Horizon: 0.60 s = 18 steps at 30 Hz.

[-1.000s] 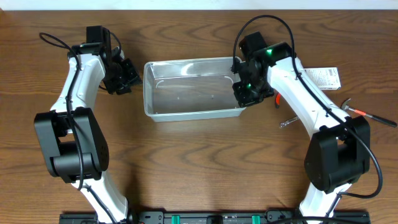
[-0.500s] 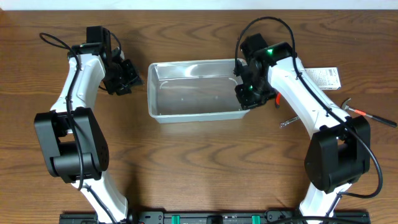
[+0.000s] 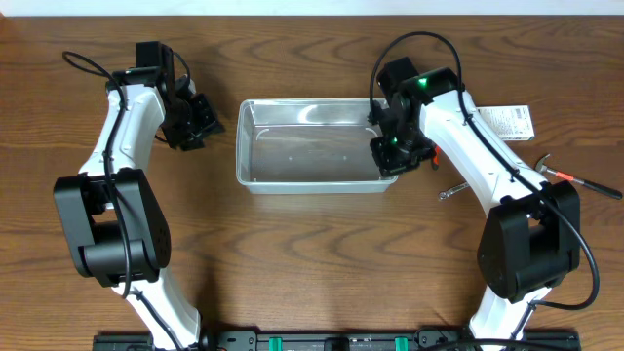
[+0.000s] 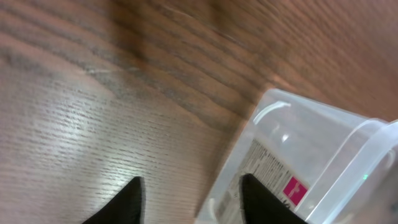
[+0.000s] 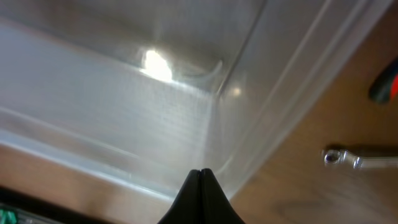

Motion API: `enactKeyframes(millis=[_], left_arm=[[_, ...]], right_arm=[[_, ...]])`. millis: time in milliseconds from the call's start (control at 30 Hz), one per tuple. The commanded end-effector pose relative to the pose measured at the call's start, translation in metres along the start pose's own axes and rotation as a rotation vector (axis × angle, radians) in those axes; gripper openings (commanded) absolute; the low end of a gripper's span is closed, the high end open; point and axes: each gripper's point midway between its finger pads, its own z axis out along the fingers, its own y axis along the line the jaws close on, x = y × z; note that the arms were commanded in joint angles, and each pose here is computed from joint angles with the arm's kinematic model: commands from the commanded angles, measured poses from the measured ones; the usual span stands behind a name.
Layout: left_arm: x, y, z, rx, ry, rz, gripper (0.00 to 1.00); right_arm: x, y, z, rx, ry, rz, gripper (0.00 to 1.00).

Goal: Pack container
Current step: 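Grip the container rims with both grippers and slide it to table center, then release the container and move the right gripper over the red pliers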

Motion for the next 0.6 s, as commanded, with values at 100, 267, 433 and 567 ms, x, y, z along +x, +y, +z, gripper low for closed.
enactKeyframes(millis=[100, 267, 433, 567], left_arm=[[-0.012, 0.013, -0.049, -0.137, -0.155, 0.127, 0.59], [-0.02, 0.021, -0.123, -0.201, -0.36, 0.127, 0.74], [0.003, 0.017, -0.188, -0.175, -0.483, 0.123, 0.8], [0.028, 0.014, -0.215, -0.165, -0.517, 0.128, 0.84]], right_arm=[[-0.055, -0.011, -0.025, 0.026, -0.219, 0.014, 0.03], [-0.102, -0.019, -0.104, 0.03, -0.454, 0.018, 0.45], [-0.119, -0.044, -0.173, 0.063, -0.616, 0.082, 0.63], [-0.089, -0.12, -0.195, 0.226, -0.622, 0.551, 0.83]])
